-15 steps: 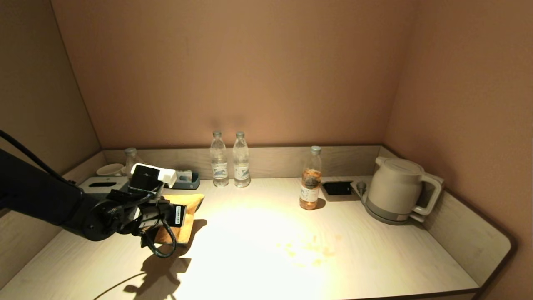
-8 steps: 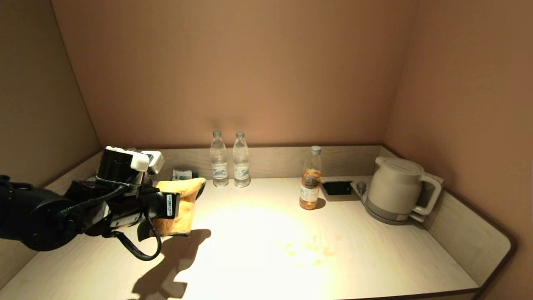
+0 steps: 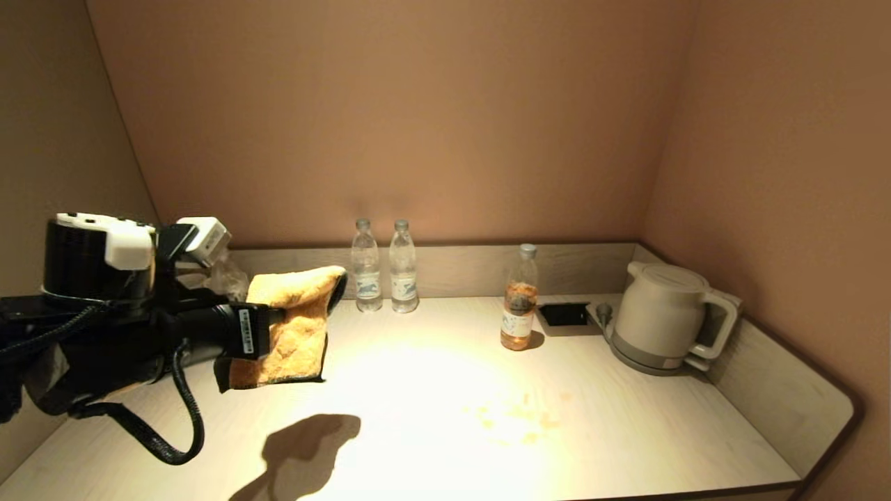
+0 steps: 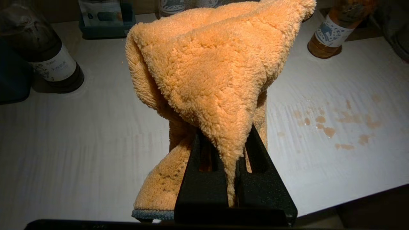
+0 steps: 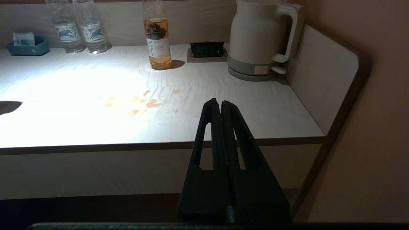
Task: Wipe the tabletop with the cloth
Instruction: Hand it to the other hand
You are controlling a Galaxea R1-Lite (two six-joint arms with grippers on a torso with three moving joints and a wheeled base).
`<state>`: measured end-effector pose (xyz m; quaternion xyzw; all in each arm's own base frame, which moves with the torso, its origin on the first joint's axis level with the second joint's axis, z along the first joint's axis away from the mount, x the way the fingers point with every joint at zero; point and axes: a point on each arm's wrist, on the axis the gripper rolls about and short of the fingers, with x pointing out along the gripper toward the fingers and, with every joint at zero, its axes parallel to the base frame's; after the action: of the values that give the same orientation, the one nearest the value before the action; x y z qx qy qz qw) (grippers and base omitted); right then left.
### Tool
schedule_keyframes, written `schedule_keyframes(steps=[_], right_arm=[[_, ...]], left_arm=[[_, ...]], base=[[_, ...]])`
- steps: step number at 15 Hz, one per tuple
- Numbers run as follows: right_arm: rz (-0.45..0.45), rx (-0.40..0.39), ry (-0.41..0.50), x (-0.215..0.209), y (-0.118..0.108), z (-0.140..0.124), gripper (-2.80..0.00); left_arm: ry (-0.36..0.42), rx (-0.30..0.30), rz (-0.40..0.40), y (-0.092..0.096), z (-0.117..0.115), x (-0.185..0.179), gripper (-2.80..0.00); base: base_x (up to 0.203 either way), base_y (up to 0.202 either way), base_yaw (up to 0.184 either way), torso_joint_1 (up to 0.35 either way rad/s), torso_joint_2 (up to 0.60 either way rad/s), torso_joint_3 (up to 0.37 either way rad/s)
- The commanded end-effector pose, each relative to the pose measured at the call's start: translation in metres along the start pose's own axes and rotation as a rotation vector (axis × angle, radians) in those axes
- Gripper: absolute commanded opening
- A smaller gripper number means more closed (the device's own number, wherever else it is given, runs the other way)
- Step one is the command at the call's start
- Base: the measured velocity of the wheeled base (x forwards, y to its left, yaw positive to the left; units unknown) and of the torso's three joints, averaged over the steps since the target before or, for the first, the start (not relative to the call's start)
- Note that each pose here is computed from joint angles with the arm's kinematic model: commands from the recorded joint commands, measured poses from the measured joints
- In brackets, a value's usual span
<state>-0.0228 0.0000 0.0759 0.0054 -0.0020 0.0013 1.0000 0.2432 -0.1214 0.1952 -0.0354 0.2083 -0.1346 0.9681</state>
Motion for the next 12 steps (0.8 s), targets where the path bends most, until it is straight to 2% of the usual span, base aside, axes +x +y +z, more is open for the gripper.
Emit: schedule_keyframes(steps=[1, 6, 8, 12], right_arm=[[-0.001, -0.003, -0.001, 0.0, 0.0, 0.0, -2.8], [-0.003, -0.005, 0.01, 0.0, 0.0, -0.001, -2.8], [-0.007, -0.004, 0.015, -0.001, 0.0, 0.001, -2.8], [-0.019, 0.027, 0.006, -0.016, 0.0, 0.041, -2.8]], left_arm=[[-0.055, -0.01, -0.021, 0.001, 0.006, -0.023, -2.8], [-0.08, -0.031, -0.029, 0.003, 0.007, -0.037, -2.8], [-0.067, -0.029, -0.03, 0.003, 0.003, -0.036, -2.8], [-0.041, -0.05, -0.038, 0.0, -0.003, -0.032, -2.8]], base=[[0.0, 0.0, 0.0, 0.0, 0.0, 0.0], [0.0, 0.0, 0.0, 0.0, 0.0, 0.0], [0.0, 0.0, 0.0, 0.0, 0.0, 0.0], [0.0, 0.0, 0.0, 0.0, 0.0, 0.0]])
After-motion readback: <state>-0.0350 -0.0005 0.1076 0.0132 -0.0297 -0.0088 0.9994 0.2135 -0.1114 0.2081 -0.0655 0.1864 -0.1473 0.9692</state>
